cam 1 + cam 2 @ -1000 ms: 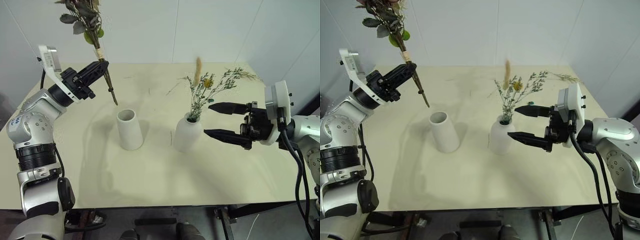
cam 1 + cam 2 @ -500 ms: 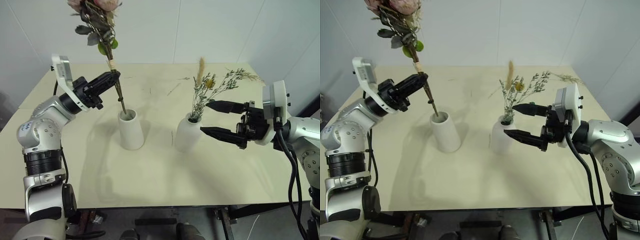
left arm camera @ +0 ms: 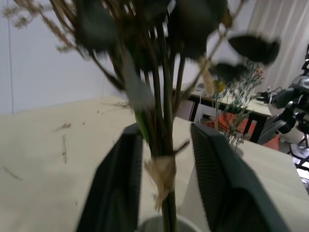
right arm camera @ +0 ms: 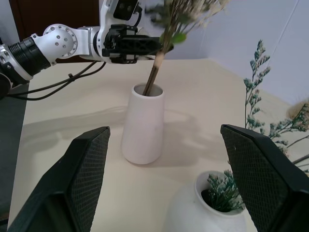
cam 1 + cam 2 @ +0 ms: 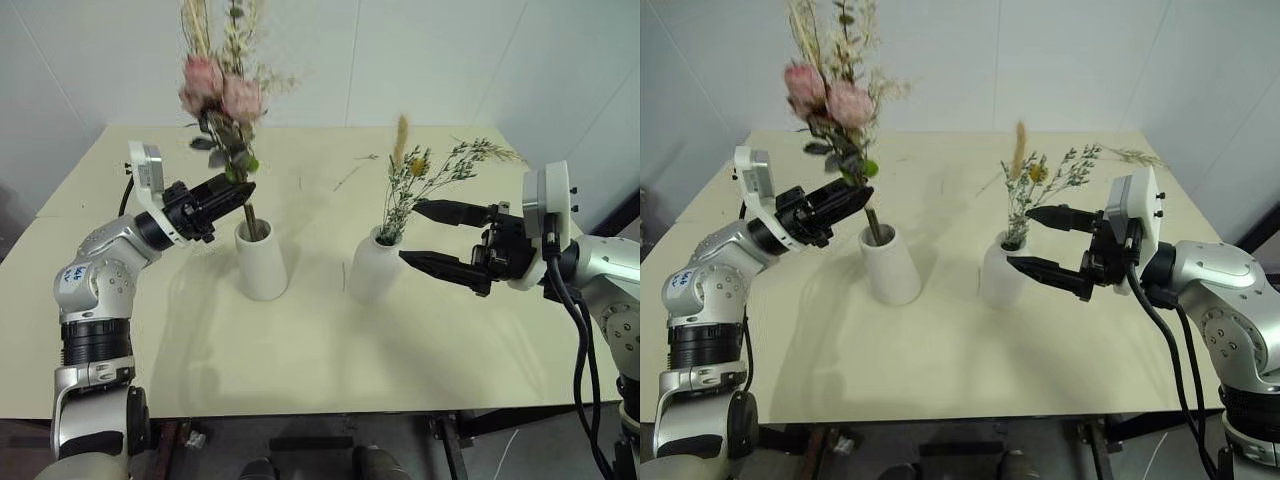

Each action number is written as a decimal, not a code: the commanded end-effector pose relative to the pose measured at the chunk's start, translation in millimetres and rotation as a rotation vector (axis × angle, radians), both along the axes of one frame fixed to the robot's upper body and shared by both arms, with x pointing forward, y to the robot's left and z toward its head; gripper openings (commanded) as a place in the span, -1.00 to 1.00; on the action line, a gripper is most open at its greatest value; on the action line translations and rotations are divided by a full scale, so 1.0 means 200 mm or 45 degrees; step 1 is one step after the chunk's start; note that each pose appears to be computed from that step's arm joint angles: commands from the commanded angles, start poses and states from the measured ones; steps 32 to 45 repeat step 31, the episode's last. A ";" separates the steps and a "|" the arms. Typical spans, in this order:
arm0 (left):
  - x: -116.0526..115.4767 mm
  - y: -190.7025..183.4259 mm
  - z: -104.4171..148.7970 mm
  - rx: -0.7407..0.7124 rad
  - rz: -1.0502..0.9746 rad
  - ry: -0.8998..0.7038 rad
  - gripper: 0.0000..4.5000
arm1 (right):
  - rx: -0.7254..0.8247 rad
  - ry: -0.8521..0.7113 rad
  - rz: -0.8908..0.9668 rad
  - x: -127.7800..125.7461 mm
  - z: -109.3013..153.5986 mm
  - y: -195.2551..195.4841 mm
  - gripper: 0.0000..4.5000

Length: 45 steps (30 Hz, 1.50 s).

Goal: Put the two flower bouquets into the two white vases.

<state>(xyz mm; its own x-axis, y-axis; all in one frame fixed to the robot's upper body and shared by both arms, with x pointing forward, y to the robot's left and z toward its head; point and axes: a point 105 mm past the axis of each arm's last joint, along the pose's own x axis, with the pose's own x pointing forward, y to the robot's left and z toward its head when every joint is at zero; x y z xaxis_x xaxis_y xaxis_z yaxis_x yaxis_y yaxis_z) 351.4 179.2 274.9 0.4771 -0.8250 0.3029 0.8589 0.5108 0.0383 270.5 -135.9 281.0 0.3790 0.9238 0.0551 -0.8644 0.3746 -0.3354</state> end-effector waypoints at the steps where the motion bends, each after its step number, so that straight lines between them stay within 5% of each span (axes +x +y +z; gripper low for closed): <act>1: -0.06 0.05 0.08 0.055 0.028 -0.101 0.31 | 0.022 -0.070 0.012 -0.04 0.06 0.00 0.74; 5: -0.08 0.14 0.01 0.354 0.072 -0.114 0.84 | 0.025 -0.071 0.013 -0.02 0.05 -0.01 0.74; 14: -0.09 0.30 -0.03 0.777 0.083 -0.165 0.84 | -0.005 -0.077 0.008 0.00 0.05 -0.04 0.74; 22: -0.20 0.27 0.10 0.705 -0.093 -0.263 0.84 | -0.125 -0.067 -0.081 0.00 0.02 -0.18 0.74; 30: -0.21 0.30 0.04 0.694 -0.108 -0.221 0.84 | -0.244 -0.112 -0.212 0.00 -0.01 -0.34 0.74; 45: -0.21 0.29 0.04 0.686 -0.105 -0.229 0.84 | -0.246 -0.117 -0.214 0.00 0.00 -0.35 0.74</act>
